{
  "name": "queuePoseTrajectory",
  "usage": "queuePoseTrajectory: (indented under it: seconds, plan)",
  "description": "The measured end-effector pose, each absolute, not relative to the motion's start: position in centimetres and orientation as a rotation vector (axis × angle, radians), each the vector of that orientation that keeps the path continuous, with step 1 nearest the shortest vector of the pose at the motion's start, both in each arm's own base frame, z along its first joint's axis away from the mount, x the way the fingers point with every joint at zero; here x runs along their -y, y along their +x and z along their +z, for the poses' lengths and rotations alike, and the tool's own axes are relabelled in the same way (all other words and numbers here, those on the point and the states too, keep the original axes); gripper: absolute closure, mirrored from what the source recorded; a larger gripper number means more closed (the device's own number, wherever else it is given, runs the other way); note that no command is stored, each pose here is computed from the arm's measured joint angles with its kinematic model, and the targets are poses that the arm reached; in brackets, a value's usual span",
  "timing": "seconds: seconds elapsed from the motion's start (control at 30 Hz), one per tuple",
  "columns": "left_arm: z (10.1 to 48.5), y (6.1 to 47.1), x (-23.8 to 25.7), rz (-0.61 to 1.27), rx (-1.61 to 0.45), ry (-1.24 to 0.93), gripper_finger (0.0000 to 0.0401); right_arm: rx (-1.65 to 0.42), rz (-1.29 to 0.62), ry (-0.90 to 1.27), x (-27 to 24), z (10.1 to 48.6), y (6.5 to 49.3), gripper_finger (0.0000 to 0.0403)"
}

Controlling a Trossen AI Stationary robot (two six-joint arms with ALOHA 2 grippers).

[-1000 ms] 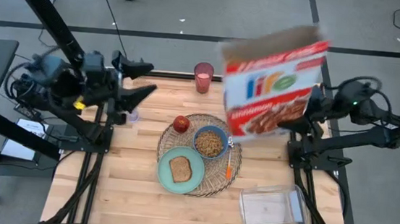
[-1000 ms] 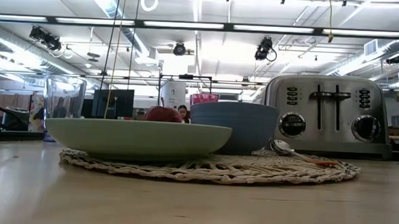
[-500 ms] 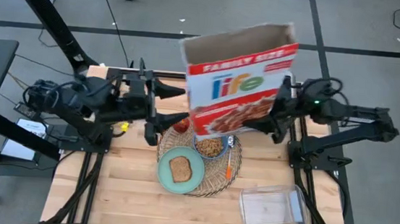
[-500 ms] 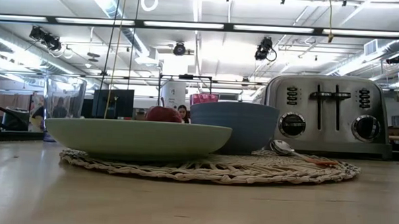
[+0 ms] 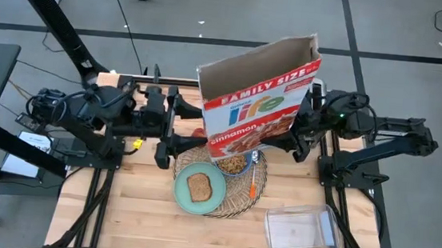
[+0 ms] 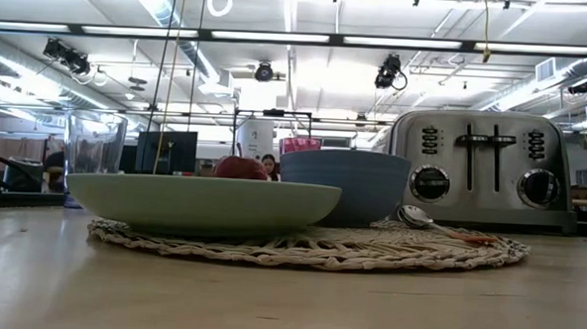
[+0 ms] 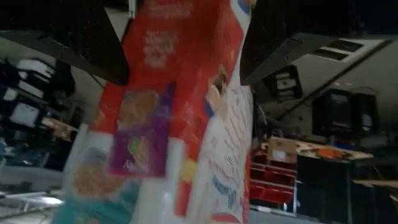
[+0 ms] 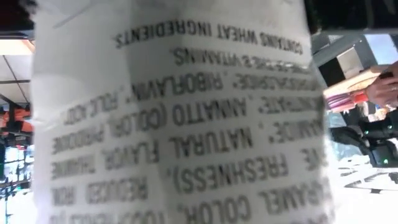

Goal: Arrange a breakfast setting
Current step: Pour the cereal from the cereal box into the blue bowl

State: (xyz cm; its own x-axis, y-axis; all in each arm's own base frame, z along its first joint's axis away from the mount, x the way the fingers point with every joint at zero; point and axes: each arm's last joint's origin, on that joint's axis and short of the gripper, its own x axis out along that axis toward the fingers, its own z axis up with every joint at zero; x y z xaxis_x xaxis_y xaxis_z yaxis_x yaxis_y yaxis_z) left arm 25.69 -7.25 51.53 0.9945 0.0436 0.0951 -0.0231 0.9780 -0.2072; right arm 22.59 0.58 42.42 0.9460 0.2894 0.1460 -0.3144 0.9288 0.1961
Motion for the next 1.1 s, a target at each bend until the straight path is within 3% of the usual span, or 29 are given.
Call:
queuePoseTrajectory:
  seconds: [0.4, 1.1]
  plan:
    - [51.4, 26.3, 6.8, 0.007, 0.098, -0.199, 0.0087, 0.135, 0.286, 0.222, -0.4, 42.6, 22.5, 0.0171]
    - [50.8, 27.2, 4.4, 0.326, 0.069, -0.078, 0.0087, 0.15, 0.242, 0.212, -0.3, 42.9, 22.1, 0.0171]
